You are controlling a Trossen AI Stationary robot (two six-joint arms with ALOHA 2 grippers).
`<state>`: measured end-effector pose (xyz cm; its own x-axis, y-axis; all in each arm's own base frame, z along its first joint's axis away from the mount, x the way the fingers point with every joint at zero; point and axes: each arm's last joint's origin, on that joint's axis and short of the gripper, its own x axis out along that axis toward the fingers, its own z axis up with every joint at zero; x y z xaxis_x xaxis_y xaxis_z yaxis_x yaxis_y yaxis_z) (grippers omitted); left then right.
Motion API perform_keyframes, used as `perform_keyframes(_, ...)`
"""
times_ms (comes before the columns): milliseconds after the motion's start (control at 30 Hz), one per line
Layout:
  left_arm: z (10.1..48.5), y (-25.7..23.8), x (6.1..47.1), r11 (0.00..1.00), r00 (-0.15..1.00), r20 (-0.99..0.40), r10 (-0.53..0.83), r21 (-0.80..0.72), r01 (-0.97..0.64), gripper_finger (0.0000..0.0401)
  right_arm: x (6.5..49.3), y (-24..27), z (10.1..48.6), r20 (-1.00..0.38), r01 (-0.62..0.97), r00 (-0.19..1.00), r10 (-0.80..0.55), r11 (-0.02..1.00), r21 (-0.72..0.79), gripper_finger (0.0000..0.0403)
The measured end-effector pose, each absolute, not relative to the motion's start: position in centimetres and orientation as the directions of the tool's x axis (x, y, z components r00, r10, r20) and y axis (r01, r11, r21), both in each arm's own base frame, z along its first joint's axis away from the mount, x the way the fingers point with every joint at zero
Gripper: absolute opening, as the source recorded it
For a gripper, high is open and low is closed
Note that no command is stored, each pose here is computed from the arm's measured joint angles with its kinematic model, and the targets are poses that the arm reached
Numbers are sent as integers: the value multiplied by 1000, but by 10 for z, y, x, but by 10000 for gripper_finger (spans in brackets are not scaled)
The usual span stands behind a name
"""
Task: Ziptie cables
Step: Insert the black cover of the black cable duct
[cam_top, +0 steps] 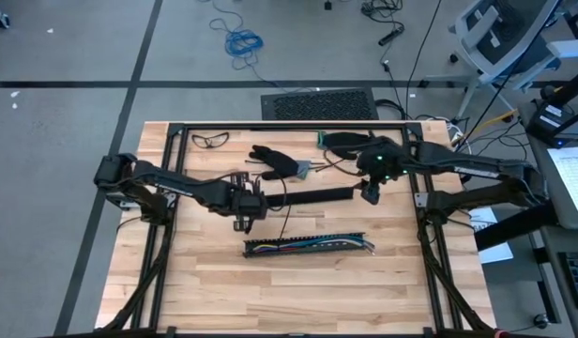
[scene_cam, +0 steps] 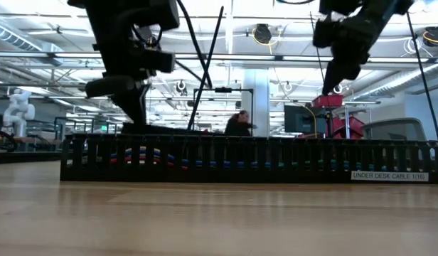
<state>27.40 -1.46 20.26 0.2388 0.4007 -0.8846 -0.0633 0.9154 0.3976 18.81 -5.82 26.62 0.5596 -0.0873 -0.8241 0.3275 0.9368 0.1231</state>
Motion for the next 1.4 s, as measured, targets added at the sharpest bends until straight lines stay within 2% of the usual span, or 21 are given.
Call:
perform_keyframes(200, 205, -22, 273, 905, 257, -871, 419, 422, -46, 1, 221, -71, 236, -851, 245, 524, 39, 950, 195, 192)
perform_keyframes(333, 206, -26, 273, 889, 266, -855, 445, 457, -16, 1, 237, -81, 211, -881, 209, 467, 77, 958, 195, 192)
perform_keyframes(533, 206, -29, 272, 879, 273, -844, 462, 477, -11, 1, 249, -97, 187, -876, 175, 458, 153, 950, 258, 192)
perform_keyframes(733, 207, -30, 272, 861, 279, -825, 492, 508, -16, 1, 252, -114, 170, -882, 198, 446, 153, 944, 264, 185)
perform_keyframes(833, 207, -30, 272, 857, 280, -821, 498, 514, -19, 0, 255, -121, 163, -880, 212, 452, 145, 941, 264, 147)
perform_keyframes(933, 208, -29, 273, 838, 282, -799, 530, 545, -31, 0, 255, -120, 154, -894, 221, 413, 174, 933, 283, 56)
perform_keyframes(1000, 211, -28, 274, 818, 287, -777, 561, 574, -46, 0, 256, -115, 151, -891, 206, 394, 226, 923, 325, 19)
perform_keyframes(1133, 223, -26, 280, 798, 317, -745, 587, 599, -71, 0, 258, -107, 153, -915, 258, 369, 162, 928, 268, 9)
perform_keyframes(1267, 233, -23, 284, 792, 322, -734, 598, 603, -95, 0, 254, -97, 172, -900, 265, 406, 159, 922, 282, 9)
perform_keyframes(1400, 254, -19, 281, 793, 341, -725, 599, 595, -128, 0, 241, -82, 196, -927, 299, 369, 69, 935, 189, 9)
